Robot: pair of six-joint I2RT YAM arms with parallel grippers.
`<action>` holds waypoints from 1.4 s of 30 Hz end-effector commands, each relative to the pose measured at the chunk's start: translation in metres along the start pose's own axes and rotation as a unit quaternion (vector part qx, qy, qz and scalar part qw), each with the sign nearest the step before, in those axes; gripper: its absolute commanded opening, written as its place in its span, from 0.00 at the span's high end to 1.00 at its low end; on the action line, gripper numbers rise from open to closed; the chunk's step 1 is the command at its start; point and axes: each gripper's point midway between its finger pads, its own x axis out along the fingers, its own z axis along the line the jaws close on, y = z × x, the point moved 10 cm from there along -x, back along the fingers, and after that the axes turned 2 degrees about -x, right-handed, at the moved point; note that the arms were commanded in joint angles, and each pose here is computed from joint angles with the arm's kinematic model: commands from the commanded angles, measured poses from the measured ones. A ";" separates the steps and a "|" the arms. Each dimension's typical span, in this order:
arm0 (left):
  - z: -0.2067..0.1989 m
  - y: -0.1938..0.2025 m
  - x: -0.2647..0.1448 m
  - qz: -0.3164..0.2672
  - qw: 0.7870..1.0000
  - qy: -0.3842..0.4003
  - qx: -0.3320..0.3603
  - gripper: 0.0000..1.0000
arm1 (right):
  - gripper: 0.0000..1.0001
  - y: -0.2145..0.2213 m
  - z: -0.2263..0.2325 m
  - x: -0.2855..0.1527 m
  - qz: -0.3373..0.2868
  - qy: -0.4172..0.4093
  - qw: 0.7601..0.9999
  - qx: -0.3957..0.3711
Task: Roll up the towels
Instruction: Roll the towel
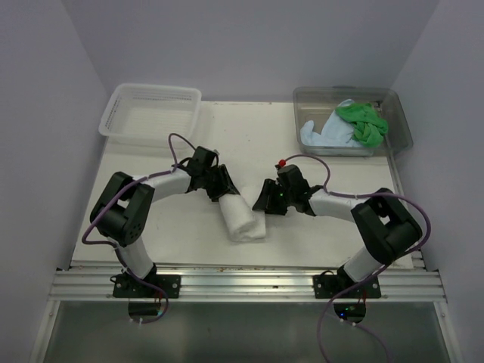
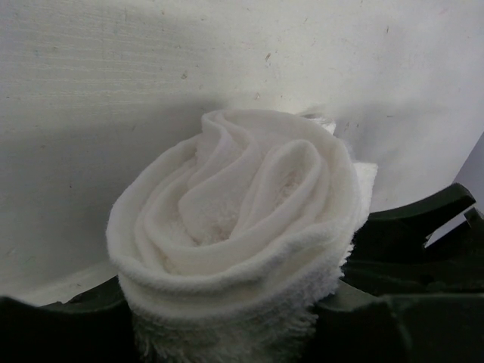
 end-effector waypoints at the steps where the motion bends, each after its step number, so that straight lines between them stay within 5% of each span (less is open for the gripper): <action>1: 0.004 0.004 -0.005 0.013 0.999 -0.004 0.037 0.67 | 0.47 -0.010 -0.004 0.006 -0.017 -0.004 0.999 0.029; 5: 0.005 0.005 -0.005 0.018 0.999 0.000 0.050 0.68 | 0.34 -0.016 -0.008 0.002 -0.026 0.000 0.999 0.033; 10: 0.001 0.003 -0.006 0.025 0.998 0.009 0.064 0.68 | 0.43 -0.022 -0.009 0.011 -0.014 0.018 0.999 0.029; 13: 0.000 0.003 -0.006 0.028 0.997 0.009 0.069 0.68 | 0.63 -0.020 -0.013 0.023 0.006 0.020 0.999 0.032; 14: -0.001 0.002 -0.007 0.029 0.997 0.009 0.072 0.68 | 0.81 -0.020 -0.012 0.025 0.007 0.017 0.999 0.031; 16: -0.001 0.003 -0.007 0.036 0.996 0.015 0.079 0.68 | 1.00 -0.021 -0.015 0.028 0.009 0.025 0.999 0.030; 42: -0.004 -0.003 0.022 0.135 0.984 0.050 0.106 0.67 | 1.00 -0.125 -0.042 0.060 0.026 0.062 0.996 -0.060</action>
